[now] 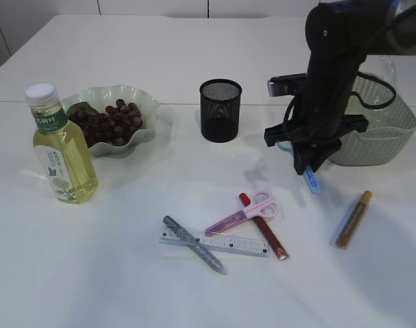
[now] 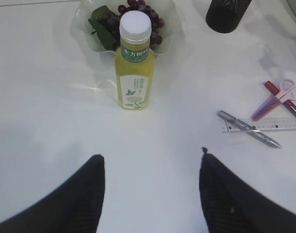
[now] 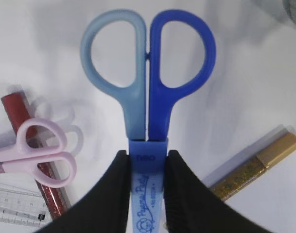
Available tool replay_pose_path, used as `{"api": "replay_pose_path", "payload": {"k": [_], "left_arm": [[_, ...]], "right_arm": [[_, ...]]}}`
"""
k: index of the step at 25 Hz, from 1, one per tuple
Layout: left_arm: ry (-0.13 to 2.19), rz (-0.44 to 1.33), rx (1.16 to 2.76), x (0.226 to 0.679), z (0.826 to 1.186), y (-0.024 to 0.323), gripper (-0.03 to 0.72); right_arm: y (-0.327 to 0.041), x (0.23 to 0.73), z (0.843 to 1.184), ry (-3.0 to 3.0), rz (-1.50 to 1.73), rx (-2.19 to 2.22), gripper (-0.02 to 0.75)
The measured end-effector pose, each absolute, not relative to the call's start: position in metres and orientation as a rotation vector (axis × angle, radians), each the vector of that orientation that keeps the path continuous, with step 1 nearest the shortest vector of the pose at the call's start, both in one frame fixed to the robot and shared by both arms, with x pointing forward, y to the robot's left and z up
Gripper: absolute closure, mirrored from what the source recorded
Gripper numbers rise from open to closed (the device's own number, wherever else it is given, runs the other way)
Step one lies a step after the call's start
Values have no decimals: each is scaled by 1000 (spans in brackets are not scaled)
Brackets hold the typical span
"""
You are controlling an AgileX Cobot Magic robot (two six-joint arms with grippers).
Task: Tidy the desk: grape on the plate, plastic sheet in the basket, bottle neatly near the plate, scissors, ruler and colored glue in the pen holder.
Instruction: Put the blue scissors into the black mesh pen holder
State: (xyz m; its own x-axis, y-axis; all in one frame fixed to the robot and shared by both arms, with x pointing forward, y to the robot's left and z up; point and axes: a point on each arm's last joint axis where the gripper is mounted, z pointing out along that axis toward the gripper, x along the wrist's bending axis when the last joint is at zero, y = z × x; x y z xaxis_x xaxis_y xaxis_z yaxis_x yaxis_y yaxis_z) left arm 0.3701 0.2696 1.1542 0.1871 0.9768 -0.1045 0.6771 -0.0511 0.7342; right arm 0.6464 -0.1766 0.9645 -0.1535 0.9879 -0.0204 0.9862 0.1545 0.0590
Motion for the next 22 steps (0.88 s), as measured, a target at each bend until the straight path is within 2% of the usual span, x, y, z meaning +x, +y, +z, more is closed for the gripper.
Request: {"api": "replay_pose_path", "payload": {"k": [8, 22], "left_arm": [[1557, 572, 1797, 370, 1154, 270, 246], [1557, 572, 1797, 370, 1154, 270, 246]], "right_arm": [[-174, 645, 982, 2274, 273, 1930, 584], [-172, 647, 990, 2101, 675, 1733, 584]]}}
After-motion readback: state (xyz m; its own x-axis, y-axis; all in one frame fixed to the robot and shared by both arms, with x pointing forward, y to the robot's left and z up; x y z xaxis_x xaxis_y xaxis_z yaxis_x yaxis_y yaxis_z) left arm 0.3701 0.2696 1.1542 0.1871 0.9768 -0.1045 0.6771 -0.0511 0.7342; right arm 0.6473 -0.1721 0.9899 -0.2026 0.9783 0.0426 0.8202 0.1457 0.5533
